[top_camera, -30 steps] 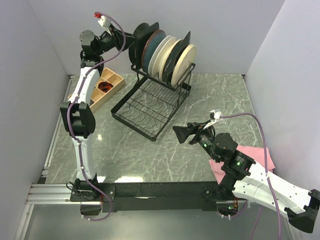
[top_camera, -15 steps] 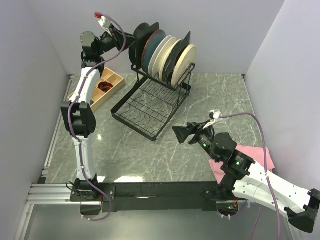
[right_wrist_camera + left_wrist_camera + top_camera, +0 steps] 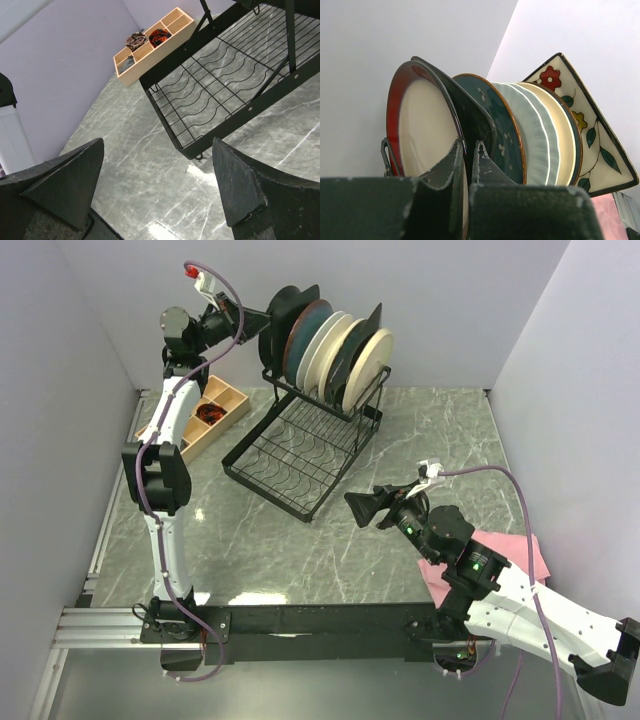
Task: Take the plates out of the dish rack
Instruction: Unload the plate from the dish rack.
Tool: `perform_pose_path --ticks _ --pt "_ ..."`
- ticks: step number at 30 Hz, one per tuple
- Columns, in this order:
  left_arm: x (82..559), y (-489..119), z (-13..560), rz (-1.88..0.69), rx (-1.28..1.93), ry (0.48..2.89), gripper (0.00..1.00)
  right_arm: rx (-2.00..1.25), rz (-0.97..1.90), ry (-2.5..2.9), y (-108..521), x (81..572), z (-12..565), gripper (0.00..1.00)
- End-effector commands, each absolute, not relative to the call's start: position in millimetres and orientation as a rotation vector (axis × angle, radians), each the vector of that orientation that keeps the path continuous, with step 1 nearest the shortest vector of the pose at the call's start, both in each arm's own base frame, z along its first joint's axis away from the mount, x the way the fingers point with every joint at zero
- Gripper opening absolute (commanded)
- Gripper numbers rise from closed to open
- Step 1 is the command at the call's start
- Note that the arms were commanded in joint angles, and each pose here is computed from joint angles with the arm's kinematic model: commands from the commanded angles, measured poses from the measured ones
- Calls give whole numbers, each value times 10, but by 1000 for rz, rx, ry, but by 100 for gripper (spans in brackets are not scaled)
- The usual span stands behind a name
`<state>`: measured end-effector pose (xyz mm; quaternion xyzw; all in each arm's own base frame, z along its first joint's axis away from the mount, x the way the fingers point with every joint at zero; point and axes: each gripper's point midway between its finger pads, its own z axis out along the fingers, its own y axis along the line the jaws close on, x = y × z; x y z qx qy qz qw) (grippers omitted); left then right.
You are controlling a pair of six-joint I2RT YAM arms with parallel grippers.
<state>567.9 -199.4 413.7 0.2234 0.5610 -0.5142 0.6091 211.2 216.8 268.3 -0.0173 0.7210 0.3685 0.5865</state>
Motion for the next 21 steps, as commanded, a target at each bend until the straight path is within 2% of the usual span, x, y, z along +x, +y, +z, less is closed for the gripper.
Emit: perform_pose_path --ticks 1,12,21 --pt "5475 -2016 4600 -1066 611 1137 1 -22 907 1604 2157 2093 2989 94" --pt "5472 -1908 5011 -1055 475 1087 1 -20 919 1595 2145 2073 3020 94" --pt "5339 -1893 5269 -1055 480 1032 1 -20 924 1590 2134 2061 3030 94"
